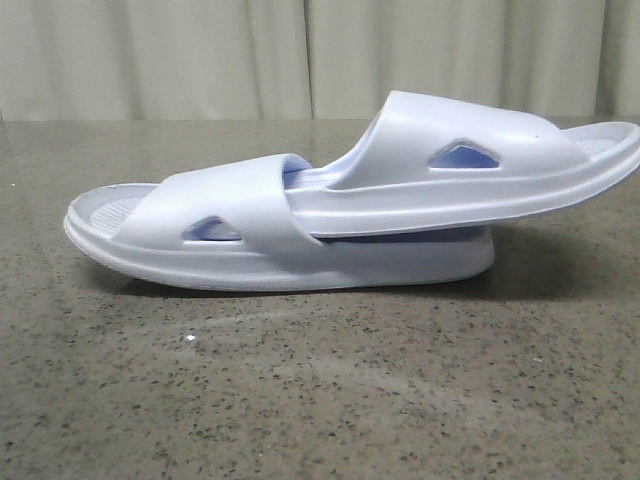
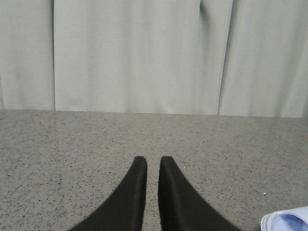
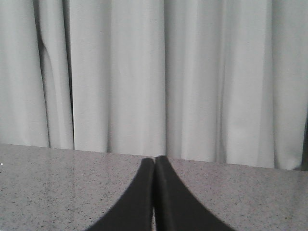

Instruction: Insert blue slippers together front up

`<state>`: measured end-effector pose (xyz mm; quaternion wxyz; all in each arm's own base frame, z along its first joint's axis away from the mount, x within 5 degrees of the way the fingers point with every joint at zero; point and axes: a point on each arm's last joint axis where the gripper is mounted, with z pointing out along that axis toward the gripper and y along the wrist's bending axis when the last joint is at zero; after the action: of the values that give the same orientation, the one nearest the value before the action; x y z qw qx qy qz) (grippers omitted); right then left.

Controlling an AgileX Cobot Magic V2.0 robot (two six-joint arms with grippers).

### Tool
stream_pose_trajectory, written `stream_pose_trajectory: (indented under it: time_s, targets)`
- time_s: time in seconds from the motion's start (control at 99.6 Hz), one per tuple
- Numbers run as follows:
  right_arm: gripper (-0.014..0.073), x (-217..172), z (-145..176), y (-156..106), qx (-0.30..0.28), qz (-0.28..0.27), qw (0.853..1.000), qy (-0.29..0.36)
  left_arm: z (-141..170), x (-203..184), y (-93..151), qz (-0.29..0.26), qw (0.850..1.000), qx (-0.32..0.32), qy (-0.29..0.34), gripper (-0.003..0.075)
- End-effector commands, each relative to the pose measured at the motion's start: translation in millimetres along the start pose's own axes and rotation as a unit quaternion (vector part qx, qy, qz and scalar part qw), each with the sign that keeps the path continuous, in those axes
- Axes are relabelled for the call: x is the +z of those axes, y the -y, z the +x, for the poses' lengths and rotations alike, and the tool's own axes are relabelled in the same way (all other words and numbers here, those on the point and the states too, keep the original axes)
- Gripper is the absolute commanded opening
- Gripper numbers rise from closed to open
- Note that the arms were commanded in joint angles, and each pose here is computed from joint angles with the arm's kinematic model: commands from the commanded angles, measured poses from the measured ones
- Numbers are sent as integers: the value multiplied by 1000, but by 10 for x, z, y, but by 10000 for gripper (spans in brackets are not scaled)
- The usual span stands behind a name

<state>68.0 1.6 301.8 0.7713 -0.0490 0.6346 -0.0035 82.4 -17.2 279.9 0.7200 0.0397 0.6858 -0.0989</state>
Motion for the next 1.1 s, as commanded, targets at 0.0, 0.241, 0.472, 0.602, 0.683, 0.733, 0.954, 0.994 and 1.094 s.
stream_pose_trajectory:
  time_s: [0.0, 0.241, 0.472, 0.602, 0.683, 0.733, 0.954, 0.994, 1.094]
  targets:
    - [-107, 6, -85, 20, -9, 8, 1000, 12, -67, -1, 17, 8, 1000, -13, 9, 16]
    - [-107, 6, -85, 20, -9, 8, 1000, 12, -27, -53, 4, -2, 999, 42, 10, 16]
    - [-106, 6, -85, 20, -9, 8, 1000, 12, -22, -199, 4, -12, 998, 51, 16, 16]
    - [-107, 6, -85, 20, -9, 8, 1000, 12, 56, -226, -13, -26, 998, 55, -25, 16]
    - [-107, 6, -85, 20, -9, 8, 1000, 12, 104, -244, -40, -42, 996, 54, -50, 16]
    - [-107, 6, -85, 20, -9, 8, 1000, 12, 180, -241, -106, -73, 996, 47, -18, 16]
    - [-107, 6, -85, 20, -9, 8, 1000, 12, 431, -263, -150, -82, 995, 22, 58, 16]
    - [-106, 6, -85, 20, -9, 8, 1000, 12, 485, -277, -149, -80, 994, 27, 63, 16]
    - [-107, 6, -85, 20, -9, 8, 1000, 12, 579, -312, -147, -77, 994, 28, 66, 16]
